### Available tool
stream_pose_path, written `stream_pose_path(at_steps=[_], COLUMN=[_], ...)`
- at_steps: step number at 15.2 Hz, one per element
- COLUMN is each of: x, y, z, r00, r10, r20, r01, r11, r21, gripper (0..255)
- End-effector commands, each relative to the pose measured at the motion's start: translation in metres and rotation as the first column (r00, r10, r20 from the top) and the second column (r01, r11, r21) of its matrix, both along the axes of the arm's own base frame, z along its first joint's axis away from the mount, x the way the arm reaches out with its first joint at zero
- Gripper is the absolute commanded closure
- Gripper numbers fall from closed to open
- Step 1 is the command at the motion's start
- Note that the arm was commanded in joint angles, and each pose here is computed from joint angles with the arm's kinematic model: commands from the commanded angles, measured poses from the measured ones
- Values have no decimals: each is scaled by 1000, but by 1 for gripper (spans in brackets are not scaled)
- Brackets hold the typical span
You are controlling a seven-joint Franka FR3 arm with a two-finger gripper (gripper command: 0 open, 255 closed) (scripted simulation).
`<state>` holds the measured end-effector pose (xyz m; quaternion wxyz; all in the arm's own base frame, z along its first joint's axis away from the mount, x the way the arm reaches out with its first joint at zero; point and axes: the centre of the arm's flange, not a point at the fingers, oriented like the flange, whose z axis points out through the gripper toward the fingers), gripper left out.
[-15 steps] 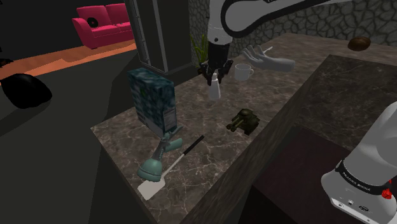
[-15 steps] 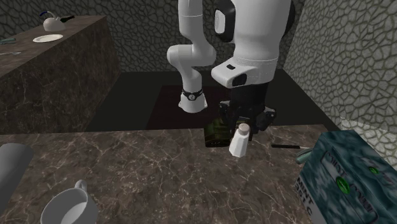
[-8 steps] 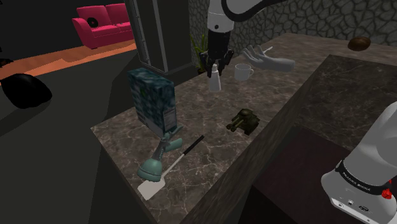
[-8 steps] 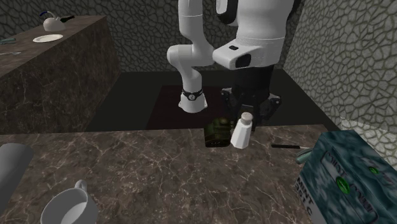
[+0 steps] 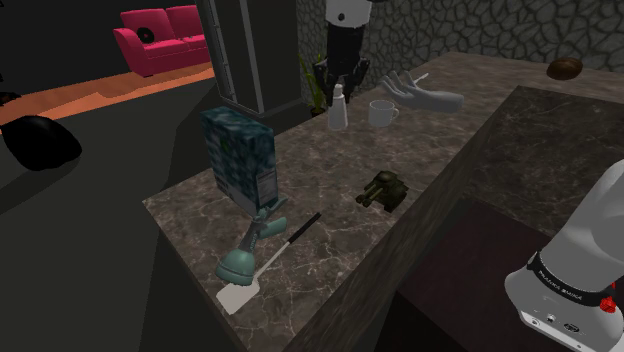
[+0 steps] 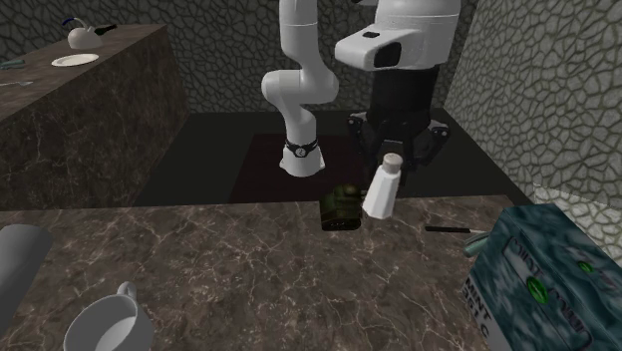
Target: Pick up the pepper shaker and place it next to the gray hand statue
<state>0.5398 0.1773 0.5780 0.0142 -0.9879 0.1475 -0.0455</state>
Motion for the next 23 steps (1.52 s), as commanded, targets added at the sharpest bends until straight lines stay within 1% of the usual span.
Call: stream_pose_path(at_steps=[1,23], x=[-2,-54], y=[-13,-299], z=[4,4], r00=[1000,1000], r10=[0,0], r20=[0,0], r01=[0,0], r11=[1000,1000], r21=[0,0], gripper=[255,255])
